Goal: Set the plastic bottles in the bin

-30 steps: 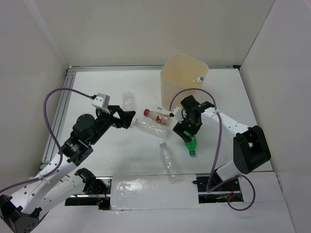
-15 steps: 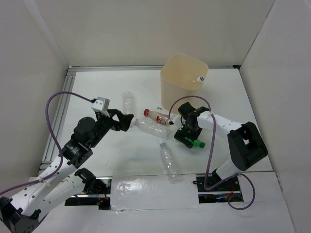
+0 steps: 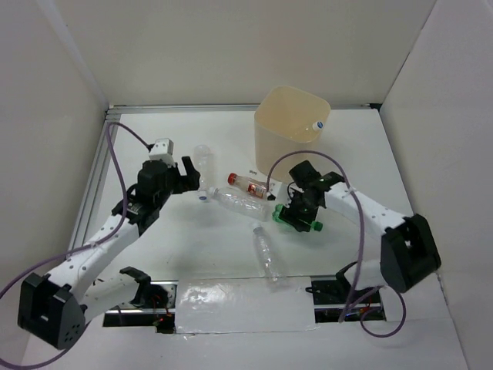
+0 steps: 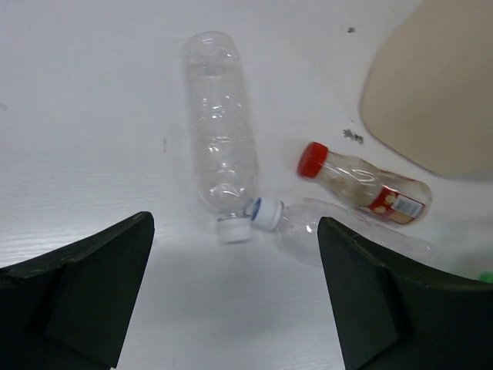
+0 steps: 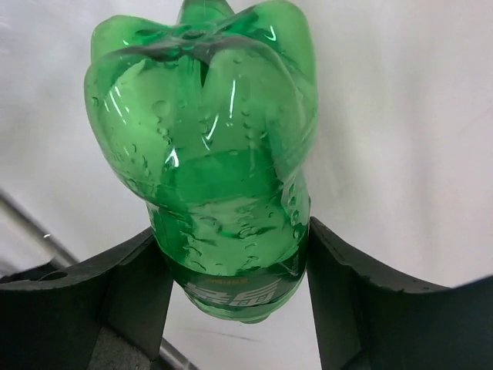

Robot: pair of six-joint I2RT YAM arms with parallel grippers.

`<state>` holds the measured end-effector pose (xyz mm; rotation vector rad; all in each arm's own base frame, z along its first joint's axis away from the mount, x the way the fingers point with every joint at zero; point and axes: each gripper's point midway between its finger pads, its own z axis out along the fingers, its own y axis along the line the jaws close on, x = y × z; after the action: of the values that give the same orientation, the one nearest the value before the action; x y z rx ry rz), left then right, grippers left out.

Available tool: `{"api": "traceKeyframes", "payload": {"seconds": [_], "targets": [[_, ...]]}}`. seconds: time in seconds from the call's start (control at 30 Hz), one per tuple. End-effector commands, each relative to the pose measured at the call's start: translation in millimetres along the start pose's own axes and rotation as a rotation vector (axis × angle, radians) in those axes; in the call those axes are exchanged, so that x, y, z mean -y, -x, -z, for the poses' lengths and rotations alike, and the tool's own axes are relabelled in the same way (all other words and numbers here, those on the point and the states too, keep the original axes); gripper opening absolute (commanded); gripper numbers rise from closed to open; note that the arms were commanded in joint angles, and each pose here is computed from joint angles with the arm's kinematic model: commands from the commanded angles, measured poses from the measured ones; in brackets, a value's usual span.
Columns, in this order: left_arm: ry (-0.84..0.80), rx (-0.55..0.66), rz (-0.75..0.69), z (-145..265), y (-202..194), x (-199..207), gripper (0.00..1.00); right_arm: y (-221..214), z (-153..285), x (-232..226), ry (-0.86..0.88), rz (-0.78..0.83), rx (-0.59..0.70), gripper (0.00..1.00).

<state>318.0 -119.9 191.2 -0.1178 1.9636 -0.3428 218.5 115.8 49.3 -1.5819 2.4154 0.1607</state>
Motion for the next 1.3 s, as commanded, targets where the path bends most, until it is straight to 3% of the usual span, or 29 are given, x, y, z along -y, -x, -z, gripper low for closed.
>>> {"api": "traceKeyframes", "payload": {"seconds": [0.0, 0.27, 0.3, 0.37, 0.43, 0.57, 0.73, 0.83, 0.87, 0.9, 0.93, 0.97, 1.17, 1.27], "targets": [[0.027, 0.037, 0.025, -16.1, 32.2, -3.8, 1.0, 52.8, 65.1, -10.0, 0.038, 0.176, 0.28, 0.09], [0.081, -0.082, -0.037, -77.4, 31.4, -20.0, 1.0, 153.9, 199.9, -13.3, -0.02, 0.302, 0.711, 0.07], [0.072, -0.098, -0.038, -83.7, 28.8, -17.8, 1.0, 176.5, 236.8, -3.4, -0.091, 0.318, 0.802, 0.07], [0.064, -0.132, -0.044, -98.9, 23.4, -18.3, 1.0, 202.8, 261.3, 3.1, -0.099, 0.292, 0.876, 0.06], [0.038, -0.122, -0.041, -108.4, 25.1, -13.0, 1.0, 234.8, 311.3, 23.0, -0.216, 0.28, 1.014, 0.06], [0.004, -0.159, -0.059, -130.5, 10.0, -9.7, 1.0, 255.7, 341.1, 91.6, -0.426, 0.138, 1.092, 0.07], [0.022, -0.201, -0.078, -160.1, -5.2, -11.3, 1.0, 248.7, 293.3, 174.5, -0.524, -0.023, 0.974, 0.1], [0.051, -0.219, -0.12, -172.3, -13.8, -9.2, 1.0, 230.8, 254.7, 205.9, -0.512, -0.112, 0.877, 0.26], [0.074, -0.216, -0.124, -176.2, -14.0, -13.2, 1.0, 228.1, 249.9, 209.6, -0.49, -0.117, 0.871, 0.56], [0.078, -0.227, -0.141, -178.9, -15.3, -10.7, 1.0, 217.5, 236.1, 221.9, -0.475, -0.176, 0.843, 0.77], [0.083, -0.242, -0.143, -181.4, -19.2, -11.9, 1.0, 214.0, 234.2, 222.6, -0.452, -0.197, 0.836, 0.94], [0.103, -0.265, -0.148, -187.0, -28.6, -17.1, 1.0, 213.6, 240.2, 223.8, -0.441, -0.196, 0.844, 1.0], [0.195, -0.372, -0.183, -195.9, -55.3, -37.6, 0.98, 189.8, 287.4, 211.1, -0.341, -0.18, 0.976, 1.0], [0.23, -0.417, -0.192, -198.6, -66.0, -40.9, 0.86, 172.7, 302.9, 193.2, -0.292, -0.154, 1.026, 1.0]]}}
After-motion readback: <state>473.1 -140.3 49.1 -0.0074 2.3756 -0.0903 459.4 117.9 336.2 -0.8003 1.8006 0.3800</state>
